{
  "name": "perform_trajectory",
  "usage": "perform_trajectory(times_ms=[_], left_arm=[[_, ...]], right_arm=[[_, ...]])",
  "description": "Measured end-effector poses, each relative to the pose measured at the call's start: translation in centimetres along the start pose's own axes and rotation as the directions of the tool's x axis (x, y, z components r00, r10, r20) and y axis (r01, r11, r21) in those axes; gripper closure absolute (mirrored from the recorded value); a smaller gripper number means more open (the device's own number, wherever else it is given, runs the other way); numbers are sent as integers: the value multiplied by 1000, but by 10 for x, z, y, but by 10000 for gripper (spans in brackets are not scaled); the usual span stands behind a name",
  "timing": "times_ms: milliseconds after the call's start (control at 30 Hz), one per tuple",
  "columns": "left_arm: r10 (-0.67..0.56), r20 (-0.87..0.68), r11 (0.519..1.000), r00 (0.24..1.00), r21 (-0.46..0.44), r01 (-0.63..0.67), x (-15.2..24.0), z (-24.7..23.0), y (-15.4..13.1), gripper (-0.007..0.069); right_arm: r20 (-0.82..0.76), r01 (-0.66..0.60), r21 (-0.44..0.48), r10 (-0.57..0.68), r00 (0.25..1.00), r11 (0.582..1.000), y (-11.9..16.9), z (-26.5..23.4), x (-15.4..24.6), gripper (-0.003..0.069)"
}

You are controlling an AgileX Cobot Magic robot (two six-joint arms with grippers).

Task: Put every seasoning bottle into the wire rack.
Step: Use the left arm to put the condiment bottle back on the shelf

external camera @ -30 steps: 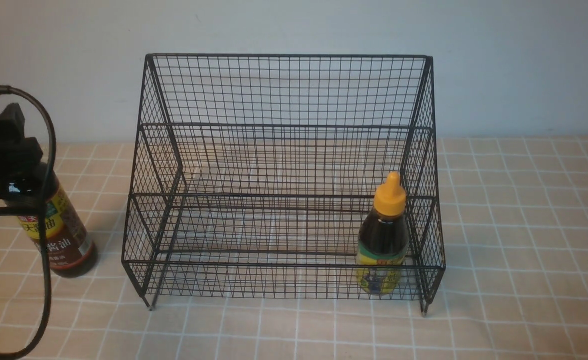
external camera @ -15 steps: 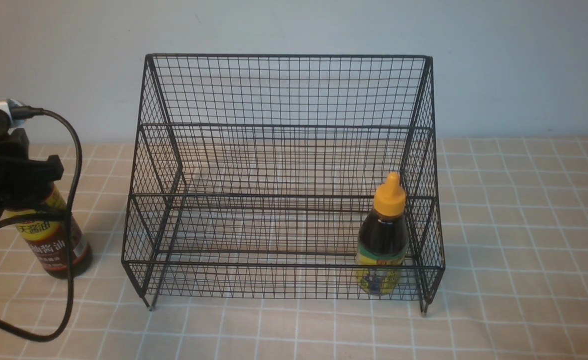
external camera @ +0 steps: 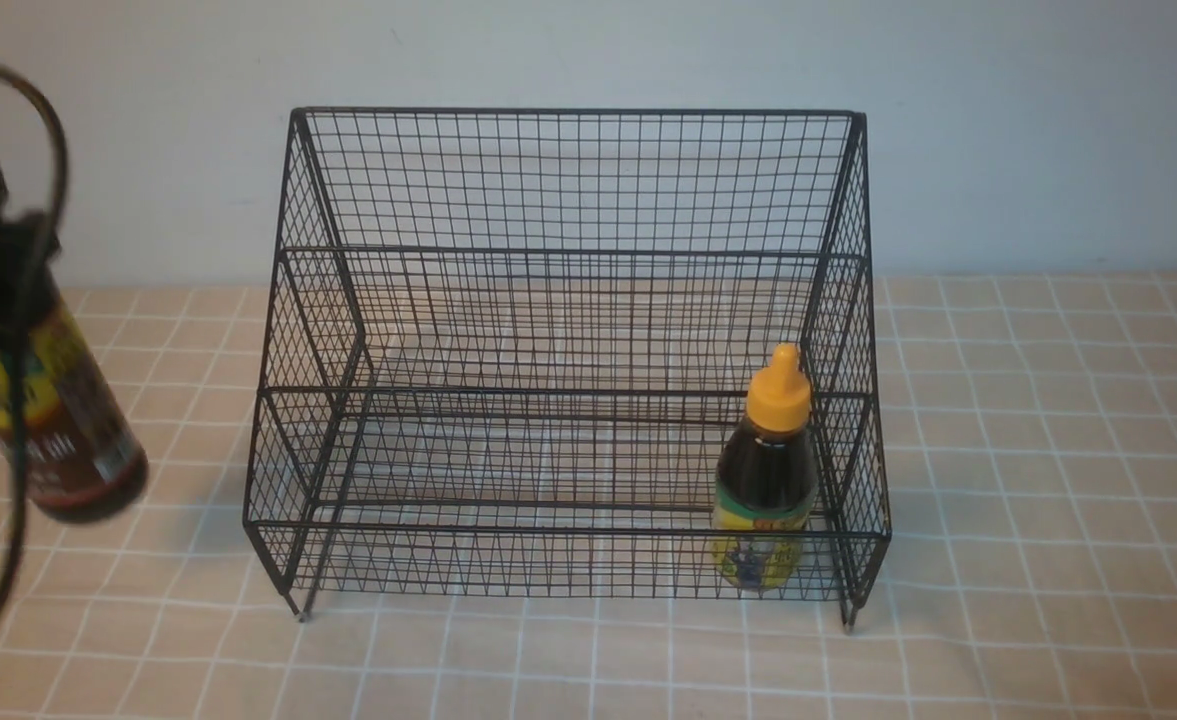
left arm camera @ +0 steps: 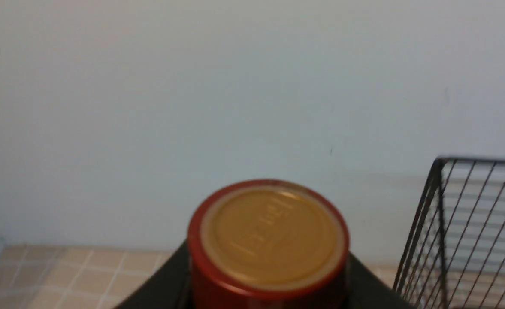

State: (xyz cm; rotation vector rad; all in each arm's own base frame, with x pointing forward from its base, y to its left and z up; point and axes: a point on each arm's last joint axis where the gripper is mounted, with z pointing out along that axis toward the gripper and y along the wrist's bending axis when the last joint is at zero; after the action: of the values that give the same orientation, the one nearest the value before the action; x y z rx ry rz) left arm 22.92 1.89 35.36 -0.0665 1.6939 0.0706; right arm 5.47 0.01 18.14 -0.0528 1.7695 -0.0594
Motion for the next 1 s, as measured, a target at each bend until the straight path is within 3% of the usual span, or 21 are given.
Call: perform_trajectory(times_ms=[167,300,567,767,1000], left_arm=[[36,135,997,990,57,-44,-46,-24,-12,365],[14,225,981,974,186,-57,-74,-36,-39,365],[-20,244,926,970,369,-74,-67,-19,-91,365],[-30,248,909,968,409,-77,-50,10,-119,365],[-5,201,911,980,405,-79,-25,41,-133,365]], right_arm=[[0,0,0,0,1000,1000,0,0,0,673],[0,0,0,0,1000,1000,0,0,0,673],[0,0,0,0,1000,1000,0,0,0,673],[0,0,0,0,1000,1000,0,0,0,673],[0,0,0,0,1000,1000,0,0,0,673]])
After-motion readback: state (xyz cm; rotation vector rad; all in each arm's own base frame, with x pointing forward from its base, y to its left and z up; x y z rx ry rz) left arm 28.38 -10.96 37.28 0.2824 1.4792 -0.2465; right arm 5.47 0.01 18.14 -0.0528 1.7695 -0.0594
